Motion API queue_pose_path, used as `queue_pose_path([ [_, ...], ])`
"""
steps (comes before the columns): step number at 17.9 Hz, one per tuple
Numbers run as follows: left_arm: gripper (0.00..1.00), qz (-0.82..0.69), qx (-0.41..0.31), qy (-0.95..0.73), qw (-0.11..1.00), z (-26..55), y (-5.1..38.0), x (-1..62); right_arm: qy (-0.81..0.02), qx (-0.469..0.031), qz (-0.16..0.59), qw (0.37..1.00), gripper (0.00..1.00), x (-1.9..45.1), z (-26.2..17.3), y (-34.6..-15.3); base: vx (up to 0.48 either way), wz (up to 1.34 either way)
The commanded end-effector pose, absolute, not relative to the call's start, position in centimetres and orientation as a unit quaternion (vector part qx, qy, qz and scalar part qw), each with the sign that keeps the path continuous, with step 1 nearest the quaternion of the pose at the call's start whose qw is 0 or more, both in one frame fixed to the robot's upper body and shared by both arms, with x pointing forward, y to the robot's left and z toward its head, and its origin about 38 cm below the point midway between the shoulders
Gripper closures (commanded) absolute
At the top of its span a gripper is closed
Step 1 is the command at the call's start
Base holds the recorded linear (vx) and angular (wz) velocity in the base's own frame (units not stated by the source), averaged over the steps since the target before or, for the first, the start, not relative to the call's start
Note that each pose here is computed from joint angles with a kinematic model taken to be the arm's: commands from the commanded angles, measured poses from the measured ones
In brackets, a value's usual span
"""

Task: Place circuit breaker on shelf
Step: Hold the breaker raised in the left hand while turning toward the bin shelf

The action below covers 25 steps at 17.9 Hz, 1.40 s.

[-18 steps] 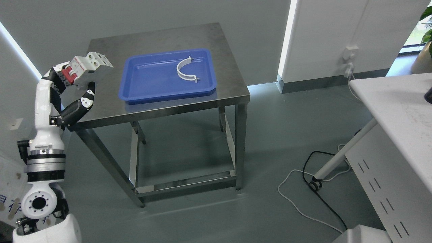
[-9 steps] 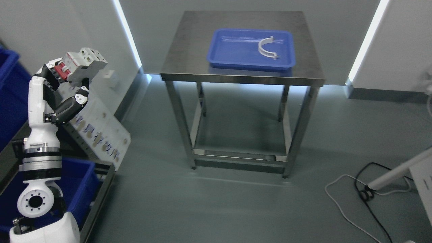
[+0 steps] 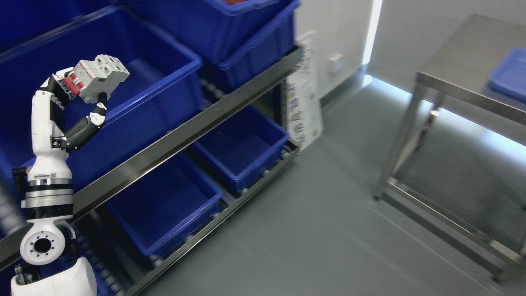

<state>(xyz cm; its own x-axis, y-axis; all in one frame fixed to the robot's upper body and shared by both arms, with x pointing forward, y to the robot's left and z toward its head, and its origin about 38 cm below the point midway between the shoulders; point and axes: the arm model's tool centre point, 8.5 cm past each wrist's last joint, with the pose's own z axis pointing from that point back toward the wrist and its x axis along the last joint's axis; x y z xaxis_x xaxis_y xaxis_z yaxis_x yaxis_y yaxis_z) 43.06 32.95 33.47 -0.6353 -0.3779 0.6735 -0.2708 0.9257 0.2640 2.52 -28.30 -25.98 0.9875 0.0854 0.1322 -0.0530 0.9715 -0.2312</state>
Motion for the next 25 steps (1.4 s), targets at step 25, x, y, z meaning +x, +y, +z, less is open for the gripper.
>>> queue_pose_path([
  [25,0.89,-0.250,0.231,-0.784,0.519,40.4,35.1,55.2,-0.038,-0.123,0.047,0.991,0.00,1.9,-25.9,-29.3,0.064,0.53],
])
